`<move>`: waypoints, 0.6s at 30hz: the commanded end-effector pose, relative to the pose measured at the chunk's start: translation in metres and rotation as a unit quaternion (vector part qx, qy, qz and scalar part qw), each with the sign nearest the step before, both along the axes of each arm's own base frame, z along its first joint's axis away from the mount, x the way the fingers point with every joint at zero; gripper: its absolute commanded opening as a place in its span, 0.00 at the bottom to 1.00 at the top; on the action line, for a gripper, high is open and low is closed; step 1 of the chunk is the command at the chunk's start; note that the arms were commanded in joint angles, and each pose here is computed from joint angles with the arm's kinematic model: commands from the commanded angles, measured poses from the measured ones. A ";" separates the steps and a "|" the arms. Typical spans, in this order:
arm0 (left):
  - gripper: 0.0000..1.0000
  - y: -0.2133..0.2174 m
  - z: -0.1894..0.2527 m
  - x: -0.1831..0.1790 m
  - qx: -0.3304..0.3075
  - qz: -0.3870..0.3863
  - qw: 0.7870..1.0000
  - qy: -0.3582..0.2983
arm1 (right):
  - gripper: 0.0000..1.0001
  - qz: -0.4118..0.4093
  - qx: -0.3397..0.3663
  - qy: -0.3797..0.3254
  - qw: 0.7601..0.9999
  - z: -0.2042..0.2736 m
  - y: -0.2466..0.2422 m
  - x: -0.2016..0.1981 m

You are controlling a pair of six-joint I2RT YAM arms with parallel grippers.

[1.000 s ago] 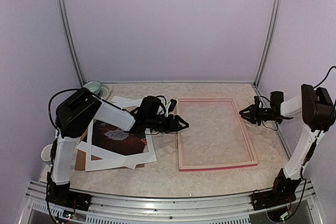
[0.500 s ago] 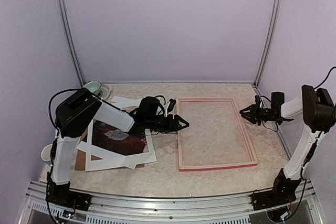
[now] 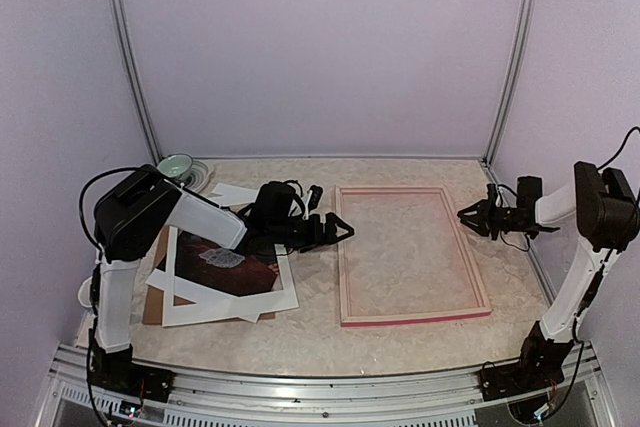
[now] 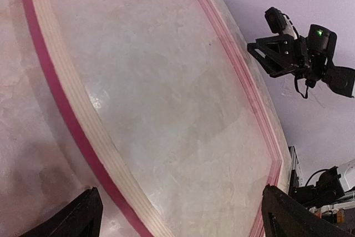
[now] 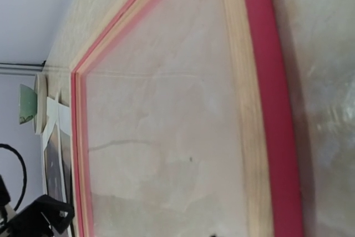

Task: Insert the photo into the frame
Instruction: Adjust the glass panel to frame the body.

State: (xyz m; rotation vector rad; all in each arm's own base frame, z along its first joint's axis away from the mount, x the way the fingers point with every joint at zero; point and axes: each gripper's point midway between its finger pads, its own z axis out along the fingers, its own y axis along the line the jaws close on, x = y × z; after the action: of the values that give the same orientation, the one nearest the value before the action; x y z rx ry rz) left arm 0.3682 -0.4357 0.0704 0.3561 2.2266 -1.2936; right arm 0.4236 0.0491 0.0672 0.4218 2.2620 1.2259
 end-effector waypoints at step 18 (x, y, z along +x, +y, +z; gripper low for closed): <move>0.99 0.050 0.012 0.005 0.095 0.102 0.990 -0.014 | 0.55 -0.057 -0.105 0.006 0.993 0.000 -0.029 -0.011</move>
State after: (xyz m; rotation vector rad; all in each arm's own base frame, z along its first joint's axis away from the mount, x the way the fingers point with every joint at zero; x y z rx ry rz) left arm 0.3743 -0.3886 0.0733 0.1815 2.3053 -1.0663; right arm 0.4144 0.0411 0.0598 0.4712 2.2799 1.1336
